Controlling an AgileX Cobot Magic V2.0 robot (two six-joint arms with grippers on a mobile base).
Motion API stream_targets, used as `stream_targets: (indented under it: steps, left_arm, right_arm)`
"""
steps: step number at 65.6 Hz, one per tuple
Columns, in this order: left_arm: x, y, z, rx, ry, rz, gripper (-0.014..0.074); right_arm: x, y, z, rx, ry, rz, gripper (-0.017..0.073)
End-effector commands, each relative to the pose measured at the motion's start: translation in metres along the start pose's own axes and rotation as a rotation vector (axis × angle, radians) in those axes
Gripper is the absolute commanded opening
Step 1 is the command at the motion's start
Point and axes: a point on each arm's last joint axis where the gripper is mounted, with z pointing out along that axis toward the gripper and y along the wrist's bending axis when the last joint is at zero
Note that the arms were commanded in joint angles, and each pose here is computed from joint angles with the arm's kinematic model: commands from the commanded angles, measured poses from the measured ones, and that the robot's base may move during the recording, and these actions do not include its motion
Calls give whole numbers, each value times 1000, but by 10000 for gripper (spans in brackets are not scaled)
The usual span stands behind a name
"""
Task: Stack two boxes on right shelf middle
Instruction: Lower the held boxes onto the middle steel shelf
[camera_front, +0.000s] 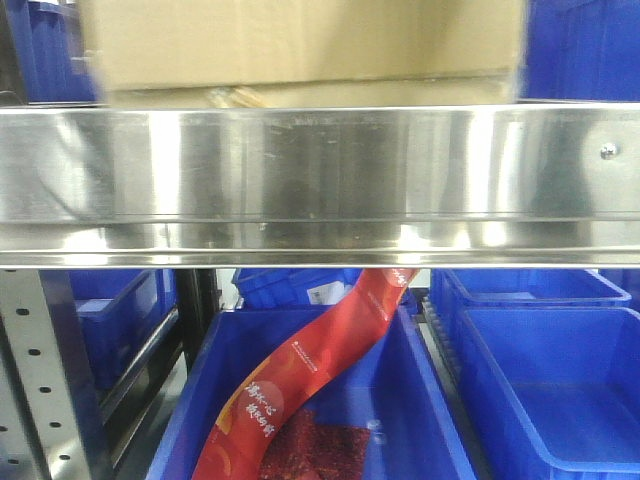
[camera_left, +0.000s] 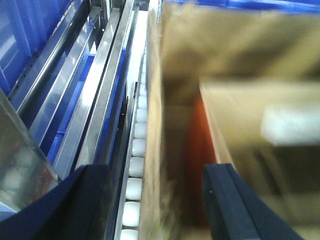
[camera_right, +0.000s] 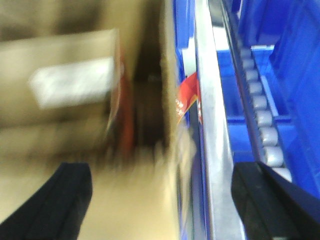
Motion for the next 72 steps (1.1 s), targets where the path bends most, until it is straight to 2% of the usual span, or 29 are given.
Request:
stream_targets:
  steps: [1,6,12,21,23,26,30,35,36,39,48,55,60,65,72]
  left_arm:
    - [-6,3,-10,10,-36,-10,317]
    - [-6,3,-11,11,-38,-11,301]
    - [-6,3,-11,13,-41,-11,230]
    - [-8,3,-11,18,-54,-9,-29]
    - [-7,3,-11,18,-54,-7,-107]
    - [-7,3,-11,17,-49,20,-105]
    - [-5,2,-11,29,-25,70,-93]
    - [-1,-4,-14,106,7,142,-92]
    - [-1,-5,-15,121,4,164,-92]
    - [1,-7,-18,161,4,187,-92]
    - [9,-4,-28,221,-36,174,-92]
    - [22,2,-42,289,-112,150,-92]
    - [36,8,-50,328,-179,144,-92]
    - [56,16,-55,354,-208,142,-92]
    - [83,29,-62,372,-214,95,-92]
  right_arm:
    - [-7,-5,-16,1,-48,6,453]
    - [-8,-7,-21,3,-53,8,382]
    - [-8,-8,-23,12,-55,5,209]
    - [-9,-9,-26,11,-59,4,-167]
    - [-9,-9,-28,8,-63,2,-162]
    - [-9,-10,-31,1,-66,-28,-162]
    - [-10,-11,-36,-3,-75,-109,-162]
    - [-9,-14,-44,-1,-82,-184,-162]
    - [-8,-14,-45,-1,-81,-186,-162]
    - [-8,-17,-48,-1,-96,-185,-162]
    - [5,-24,-57,-90,-178,-147,-162]
    - [25,-29,-61,-144,-253,-158,-162]
    - [41,-32,-62,-181,-301,-165,-162]
    - [56,-36,-63,-212,-327,-137,-162]
    - [79,-42,-66,-252,-365,-132,-162]
